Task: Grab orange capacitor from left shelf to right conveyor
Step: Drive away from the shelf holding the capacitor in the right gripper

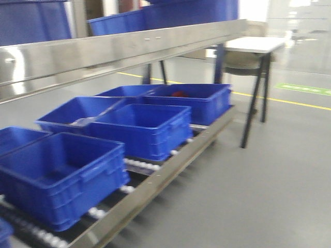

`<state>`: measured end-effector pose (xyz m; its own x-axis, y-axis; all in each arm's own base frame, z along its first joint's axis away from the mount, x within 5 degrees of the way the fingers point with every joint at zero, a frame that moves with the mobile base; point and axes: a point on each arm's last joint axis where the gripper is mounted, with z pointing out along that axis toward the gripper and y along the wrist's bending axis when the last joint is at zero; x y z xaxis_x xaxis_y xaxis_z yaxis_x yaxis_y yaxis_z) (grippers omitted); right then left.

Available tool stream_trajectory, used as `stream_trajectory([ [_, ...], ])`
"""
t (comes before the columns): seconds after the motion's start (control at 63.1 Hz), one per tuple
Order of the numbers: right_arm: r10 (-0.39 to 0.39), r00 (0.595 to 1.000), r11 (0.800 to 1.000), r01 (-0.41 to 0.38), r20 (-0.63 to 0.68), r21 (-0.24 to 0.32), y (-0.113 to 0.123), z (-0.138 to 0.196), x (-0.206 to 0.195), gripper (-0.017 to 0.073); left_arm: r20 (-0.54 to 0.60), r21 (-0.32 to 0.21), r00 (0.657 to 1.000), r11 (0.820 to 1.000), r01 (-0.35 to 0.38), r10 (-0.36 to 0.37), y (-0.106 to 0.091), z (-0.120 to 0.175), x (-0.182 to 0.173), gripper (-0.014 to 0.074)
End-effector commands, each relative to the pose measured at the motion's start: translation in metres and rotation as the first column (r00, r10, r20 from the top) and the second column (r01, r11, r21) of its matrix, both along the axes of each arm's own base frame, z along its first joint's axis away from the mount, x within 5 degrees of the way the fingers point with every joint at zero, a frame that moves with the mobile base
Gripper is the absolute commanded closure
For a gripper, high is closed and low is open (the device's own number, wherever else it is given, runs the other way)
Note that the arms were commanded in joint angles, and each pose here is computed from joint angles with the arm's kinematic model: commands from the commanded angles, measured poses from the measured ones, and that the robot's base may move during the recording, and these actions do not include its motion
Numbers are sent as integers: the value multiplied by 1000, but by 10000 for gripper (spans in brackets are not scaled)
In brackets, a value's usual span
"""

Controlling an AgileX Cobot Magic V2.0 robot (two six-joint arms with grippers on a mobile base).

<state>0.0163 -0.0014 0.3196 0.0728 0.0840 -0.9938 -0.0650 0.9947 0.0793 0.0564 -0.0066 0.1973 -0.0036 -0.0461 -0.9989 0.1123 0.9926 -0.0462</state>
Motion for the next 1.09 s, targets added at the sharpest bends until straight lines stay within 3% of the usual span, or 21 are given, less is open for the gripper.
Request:
stream_trajectory([
  [0.0,-5,995,1000,7,103,-12,0,16,-2,439,105,-15,994,1000,2,0,0,10,-2,720],
  [1.078,-5,995,1000,7,103,-12,0,16,-2,439,105,-15,994,1000,2,0,0,10,-2,720],
])
